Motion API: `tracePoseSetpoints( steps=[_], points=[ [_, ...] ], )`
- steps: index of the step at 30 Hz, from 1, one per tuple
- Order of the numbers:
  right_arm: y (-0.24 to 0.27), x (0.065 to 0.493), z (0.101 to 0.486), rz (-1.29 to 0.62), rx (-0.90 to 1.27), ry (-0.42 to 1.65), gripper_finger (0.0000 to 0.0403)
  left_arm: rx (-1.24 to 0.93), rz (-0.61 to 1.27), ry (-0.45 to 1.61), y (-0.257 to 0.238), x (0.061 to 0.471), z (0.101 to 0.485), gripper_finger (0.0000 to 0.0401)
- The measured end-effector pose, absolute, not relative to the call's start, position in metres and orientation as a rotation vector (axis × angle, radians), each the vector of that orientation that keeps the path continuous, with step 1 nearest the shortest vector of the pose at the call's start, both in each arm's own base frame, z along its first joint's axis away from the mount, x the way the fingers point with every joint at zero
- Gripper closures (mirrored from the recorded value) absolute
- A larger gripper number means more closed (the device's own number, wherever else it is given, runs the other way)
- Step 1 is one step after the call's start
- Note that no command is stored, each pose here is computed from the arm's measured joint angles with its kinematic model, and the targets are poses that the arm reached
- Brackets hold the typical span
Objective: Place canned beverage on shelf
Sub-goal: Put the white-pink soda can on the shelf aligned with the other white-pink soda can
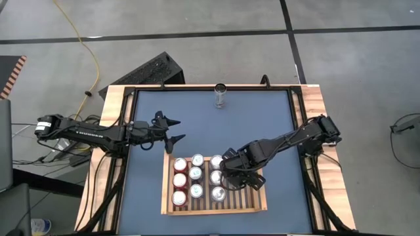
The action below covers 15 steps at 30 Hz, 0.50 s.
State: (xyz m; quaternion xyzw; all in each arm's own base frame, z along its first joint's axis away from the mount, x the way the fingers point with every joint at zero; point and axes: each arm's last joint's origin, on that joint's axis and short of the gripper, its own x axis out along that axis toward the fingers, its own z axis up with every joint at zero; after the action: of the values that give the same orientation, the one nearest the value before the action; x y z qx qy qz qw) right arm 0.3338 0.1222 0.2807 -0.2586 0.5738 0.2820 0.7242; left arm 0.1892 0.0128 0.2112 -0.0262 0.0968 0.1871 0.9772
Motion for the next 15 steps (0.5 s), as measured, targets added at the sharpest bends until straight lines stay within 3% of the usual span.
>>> tracePoseSetpoints(
  steps=[10,15],
  points=[
    [0.124,0.339,0.346,0.480,-0.576,1.102,0.0057,-0.053,0.377,0.195,0.013,0.189,0.211,0.0094],
    [0.135,0.336,0.365,0.360,-0.387,1.050,0.0071,-0.052,0.377,0.195,0.013,0.189,0.211,0.0094]
  ],
)
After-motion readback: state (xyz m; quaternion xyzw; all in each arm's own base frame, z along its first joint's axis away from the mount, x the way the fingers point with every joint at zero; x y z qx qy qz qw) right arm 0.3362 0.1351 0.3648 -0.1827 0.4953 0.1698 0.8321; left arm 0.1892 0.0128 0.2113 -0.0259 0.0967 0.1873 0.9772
